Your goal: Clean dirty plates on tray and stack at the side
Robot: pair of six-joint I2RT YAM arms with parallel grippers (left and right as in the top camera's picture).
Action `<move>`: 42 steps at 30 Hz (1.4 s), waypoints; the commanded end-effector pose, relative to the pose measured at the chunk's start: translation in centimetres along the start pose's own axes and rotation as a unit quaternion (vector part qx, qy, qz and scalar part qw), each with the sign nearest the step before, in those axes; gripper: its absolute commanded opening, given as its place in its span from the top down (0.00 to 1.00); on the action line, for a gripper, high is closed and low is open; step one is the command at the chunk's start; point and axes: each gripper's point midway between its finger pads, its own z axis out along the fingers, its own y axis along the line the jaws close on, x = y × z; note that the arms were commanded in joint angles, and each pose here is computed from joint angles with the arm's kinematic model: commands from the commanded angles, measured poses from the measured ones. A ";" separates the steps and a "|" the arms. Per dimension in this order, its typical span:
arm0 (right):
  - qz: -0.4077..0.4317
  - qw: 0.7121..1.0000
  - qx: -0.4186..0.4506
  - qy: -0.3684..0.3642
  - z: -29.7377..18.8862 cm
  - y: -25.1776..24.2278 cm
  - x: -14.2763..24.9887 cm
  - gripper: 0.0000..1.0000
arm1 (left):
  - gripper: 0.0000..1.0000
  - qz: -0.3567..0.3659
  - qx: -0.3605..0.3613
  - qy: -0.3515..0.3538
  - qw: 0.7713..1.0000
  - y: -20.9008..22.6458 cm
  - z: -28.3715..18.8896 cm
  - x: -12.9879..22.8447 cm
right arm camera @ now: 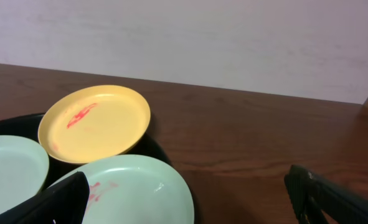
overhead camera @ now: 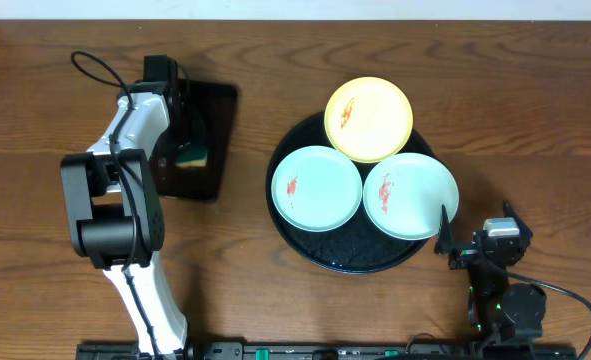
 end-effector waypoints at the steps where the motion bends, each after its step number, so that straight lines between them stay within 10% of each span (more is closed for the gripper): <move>1: -0.007 1.000 0.006 0.001 0.0 -0.3 0.1 0.01 | 0.80 0.000 -0.008 0.003 1.000 0.4 0.6 0.1; 3: -0.007 1.000 0.006 0.001 0.0 -0.3 0.1 0.01 | 0.92 0.000 -0.008 0.004 1.000 0.4 0.5 0.1; 24: -0.007 1.000 0.006 0.001 0.0 -0.3 0.1 0.01 | 0.92 0.009 0.093 -0.167 0.982 -3.1 -16.4 -3.6; 42: -0.007 1.000 0.006 0.001 0.0 -0.3 0.1 0.01 | 0.93 0.001 0.054 -0.108 0.993 -2.0 -6.0 -3.8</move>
